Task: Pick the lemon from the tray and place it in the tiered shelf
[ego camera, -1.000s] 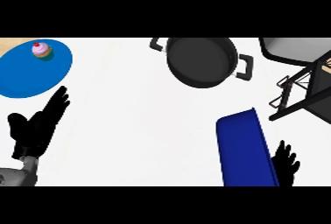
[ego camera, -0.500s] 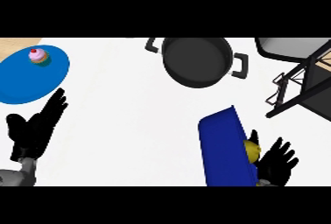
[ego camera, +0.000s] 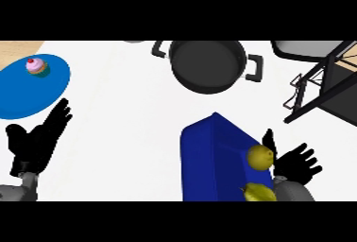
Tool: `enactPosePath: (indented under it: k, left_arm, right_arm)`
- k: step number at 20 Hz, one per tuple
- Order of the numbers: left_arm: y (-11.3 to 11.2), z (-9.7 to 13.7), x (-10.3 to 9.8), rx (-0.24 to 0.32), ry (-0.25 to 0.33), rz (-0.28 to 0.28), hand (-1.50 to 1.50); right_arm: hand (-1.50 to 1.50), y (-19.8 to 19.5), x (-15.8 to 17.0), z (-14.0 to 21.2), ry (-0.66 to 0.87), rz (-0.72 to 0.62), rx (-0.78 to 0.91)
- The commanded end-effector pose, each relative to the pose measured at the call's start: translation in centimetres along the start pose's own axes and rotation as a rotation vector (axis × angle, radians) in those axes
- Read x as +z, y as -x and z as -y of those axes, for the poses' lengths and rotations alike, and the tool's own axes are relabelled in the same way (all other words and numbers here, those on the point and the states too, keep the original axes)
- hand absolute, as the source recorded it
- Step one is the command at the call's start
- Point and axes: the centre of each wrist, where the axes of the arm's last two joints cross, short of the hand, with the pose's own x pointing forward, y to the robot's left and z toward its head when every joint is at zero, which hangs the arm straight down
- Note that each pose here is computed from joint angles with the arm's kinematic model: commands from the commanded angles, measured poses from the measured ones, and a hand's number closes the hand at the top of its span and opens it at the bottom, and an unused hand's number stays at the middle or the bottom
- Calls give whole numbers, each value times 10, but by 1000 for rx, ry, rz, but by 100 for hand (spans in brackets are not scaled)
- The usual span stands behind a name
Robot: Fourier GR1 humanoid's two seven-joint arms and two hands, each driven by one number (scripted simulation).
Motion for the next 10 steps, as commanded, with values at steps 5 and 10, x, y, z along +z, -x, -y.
enactPosePath:
  k: [5, 10]
  left_arm:
    - [0, -1, -2, 11, 3, -8, 0]
    - [3, -1, -3, -1, -12, -7, 0]
  right_arm:
    - [150, -60, 60, -5, -107, -158, 102]
    - [150, -73, 65, 2, -30, -138, 144]
